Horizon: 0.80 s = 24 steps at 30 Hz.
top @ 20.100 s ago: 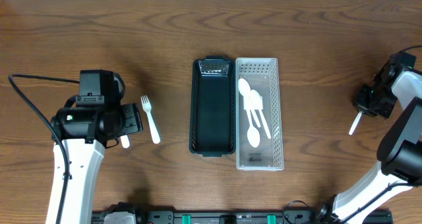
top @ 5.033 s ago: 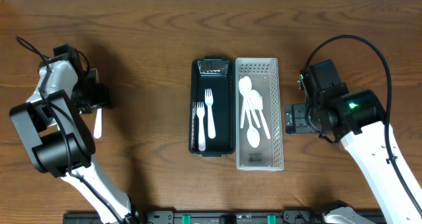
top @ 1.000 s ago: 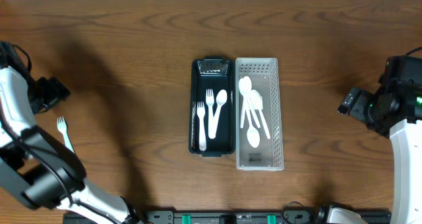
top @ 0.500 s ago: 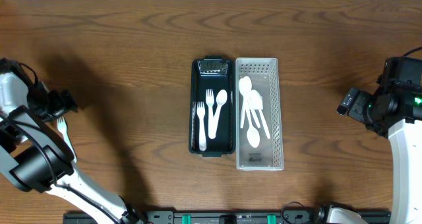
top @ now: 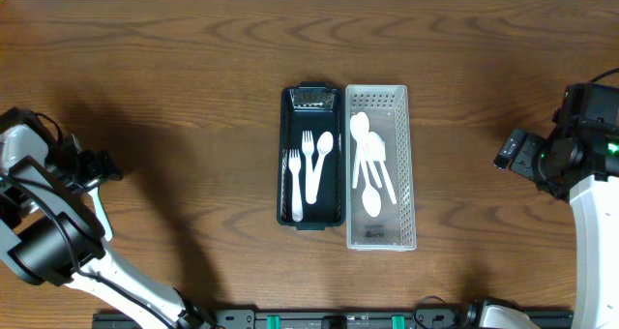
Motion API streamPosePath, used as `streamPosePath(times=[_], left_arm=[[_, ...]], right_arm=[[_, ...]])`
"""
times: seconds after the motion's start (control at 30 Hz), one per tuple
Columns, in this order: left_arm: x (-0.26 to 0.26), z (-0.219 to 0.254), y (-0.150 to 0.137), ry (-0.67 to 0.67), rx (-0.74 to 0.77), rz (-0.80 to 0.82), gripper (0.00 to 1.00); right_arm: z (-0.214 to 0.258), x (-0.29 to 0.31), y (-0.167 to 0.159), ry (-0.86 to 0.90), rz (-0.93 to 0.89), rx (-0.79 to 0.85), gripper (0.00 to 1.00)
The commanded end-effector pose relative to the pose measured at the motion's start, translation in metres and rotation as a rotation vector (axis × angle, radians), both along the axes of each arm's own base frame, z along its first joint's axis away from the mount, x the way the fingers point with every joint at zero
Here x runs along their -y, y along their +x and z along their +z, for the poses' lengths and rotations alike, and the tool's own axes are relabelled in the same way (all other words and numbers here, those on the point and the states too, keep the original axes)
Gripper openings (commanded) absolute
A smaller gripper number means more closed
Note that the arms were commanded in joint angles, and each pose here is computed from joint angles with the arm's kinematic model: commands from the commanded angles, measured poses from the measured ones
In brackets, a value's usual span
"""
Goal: Pack container
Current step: 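Lower left gripper onto the last white fork and grasp it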
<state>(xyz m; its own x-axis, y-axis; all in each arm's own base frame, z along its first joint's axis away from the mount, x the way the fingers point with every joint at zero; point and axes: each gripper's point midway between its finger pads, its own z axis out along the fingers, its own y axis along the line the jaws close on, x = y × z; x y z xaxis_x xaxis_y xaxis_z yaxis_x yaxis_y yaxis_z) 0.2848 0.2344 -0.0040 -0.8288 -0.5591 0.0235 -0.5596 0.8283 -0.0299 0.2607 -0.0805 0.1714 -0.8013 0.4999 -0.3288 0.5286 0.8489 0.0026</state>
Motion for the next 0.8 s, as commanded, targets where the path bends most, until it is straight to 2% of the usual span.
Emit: streamPosePath(times=[0.0, 0.13, 0.27, 0.47, 0.6, 0.77], left_arm=[[-0.0012, -0.0044, 0.0013, -0.006, 0.019, -0.055, 0.95], [-0.0035, -0.0045, 0.0041, 0.004, 0.031, -0.091, 0.91], [-0.0047, -0.0045, 0.0054, 0.009, 0.036, -0.107, 0.65], [-0.0047, -0.0045, 0.0054, 0.009, 0.037, -0.113, 0.58], [-0.0046, -0.0045, 0.0053, 0.009, 0.036, -0.113, 0.43], [-0.0045, -0.0045, 0.0053, 0.008, 0.036, -0.108, 0.38]], right_arm=[[-0.0013, 0.0012, -0.0018, -0.003, 0.008, -0.006, 0.99], [-0.0013, 0.0013, -0.0018, -0.003, 0.008, -0.006, 0.99], [-0.0013, 0.0017, -0.0019, -0.005, 0.007, -0.006, 0.99], [-0.0012, 0.0019, -0.0019, -0.006, 0.007, -0.006, 0.99], [-0.0012, 0.0019, -0.0019, -0.006, 0.007, -0.006, 0.99], [-0.0012, 0.0019, -0.0017, -0.006, 0.007, -0.005, 0.99]])
